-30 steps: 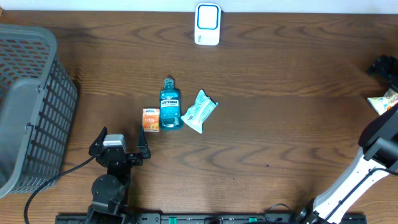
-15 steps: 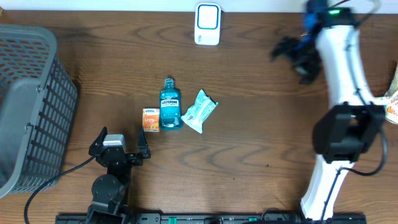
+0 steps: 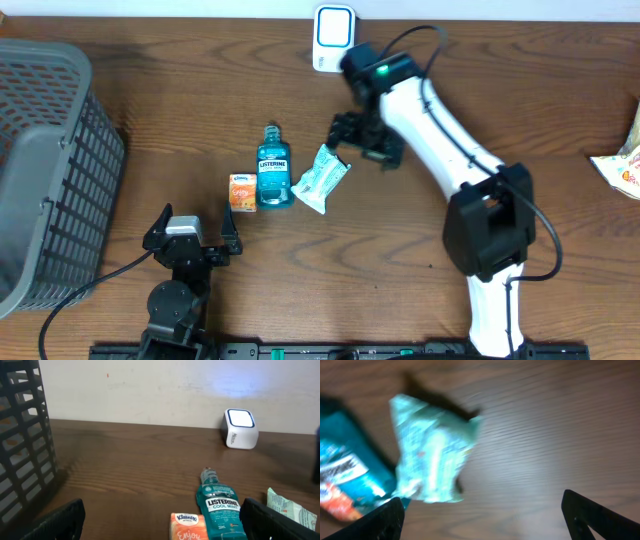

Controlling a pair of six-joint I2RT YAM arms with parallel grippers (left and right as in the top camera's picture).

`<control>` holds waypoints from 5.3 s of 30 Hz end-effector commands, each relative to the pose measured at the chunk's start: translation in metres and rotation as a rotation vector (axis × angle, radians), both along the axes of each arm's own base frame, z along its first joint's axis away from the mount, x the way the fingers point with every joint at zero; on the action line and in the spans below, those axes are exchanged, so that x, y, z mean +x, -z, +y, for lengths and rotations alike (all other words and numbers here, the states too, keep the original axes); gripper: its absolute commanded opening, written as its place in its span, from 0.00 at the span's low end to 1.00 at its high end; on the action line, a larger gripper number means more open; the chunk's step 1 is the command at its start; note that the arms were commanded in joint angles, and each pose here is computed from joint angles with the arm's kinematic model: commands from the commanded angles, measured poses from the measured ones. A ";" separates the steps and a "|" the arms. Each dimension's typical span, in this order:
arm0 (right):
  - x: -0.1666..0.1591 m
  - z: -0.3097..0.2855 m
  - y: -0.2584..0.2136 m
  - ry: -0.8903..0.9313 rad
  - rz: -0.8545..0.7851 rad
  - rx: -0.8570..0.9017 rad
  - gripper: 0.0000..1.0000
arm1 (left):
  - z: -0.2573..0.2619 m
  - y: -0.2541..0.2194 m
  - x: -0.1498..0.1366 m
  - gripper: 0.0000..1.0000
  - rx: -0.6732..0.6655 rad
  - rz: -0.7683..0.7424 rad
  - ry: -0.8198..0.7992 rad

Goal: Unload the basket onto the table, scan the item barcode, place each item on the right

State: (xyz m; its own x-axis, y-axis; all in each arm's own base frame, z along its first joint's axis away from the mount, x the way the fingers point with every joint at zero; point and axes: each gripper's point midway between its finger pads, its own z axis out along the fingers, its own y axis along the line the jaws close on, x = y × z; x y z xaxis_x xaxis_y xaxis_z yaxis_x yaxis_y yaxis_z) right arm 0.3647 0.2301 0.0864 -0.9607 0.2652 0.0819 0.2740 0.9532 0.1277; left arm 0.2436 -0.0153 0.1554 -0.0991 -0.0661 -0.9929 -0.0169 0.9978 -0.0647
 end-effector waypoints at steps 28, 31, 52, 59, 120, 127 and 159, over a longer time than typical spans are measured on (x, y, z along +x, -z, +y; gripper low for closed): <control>-0.051 0.050 0.099 -0.291 -0.144 -0.108 0.60 | 0.001 0.017 -0.001 0.98 0.014 0.049 -0.005; -0.046 0.046 0.090 -0.353 -0.168 -0.131 0.97 | 0.001 0.017 -0.001 0.98 0.014 0.049 -0.005; -0.007 -0.010 -0.024 -0.232 -0.350 -0.131 0.98 | 0.001 0.018 0.000 0.98 0.015 0.052 -0.005; -0.014 -0.003 0.030 -0.282 -0.238 0.100 0.75 | 0.001 0.018 0.000 0.98 0.015 0.053 -0.005; -0.109 -0.080 -0.179 -0.177 -0.721 0.313 0.01 | 0.001 0.018 0.000 0.98 0.015 0.053 -0.005; -0.062 -0.081 -0.198 -0.221 -1.099 -0.077 0.01 | 0.001 0.018 0.000 0.98 0.015 0.053 -0.005; 0.290 0.060 -0.125 -0.722 -1.695 -0.700 0.01 | 0.001 0.018 0.000 0.98 0.015 0.053 -0.005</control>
State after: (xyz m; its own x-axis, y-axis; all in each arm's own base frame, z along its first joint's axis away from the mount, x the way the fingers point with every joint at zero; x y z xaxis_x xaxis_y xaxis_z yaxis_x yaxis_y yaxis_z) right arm 0.6378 0.2821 0.2176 0.1303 -0.6052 -0.7853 -0.1010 0.7798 -0.6178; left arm 0.2437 -0.0153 0.1544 -0.1039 -0.0654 -0.9924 -0.0173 0.9978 -0.0639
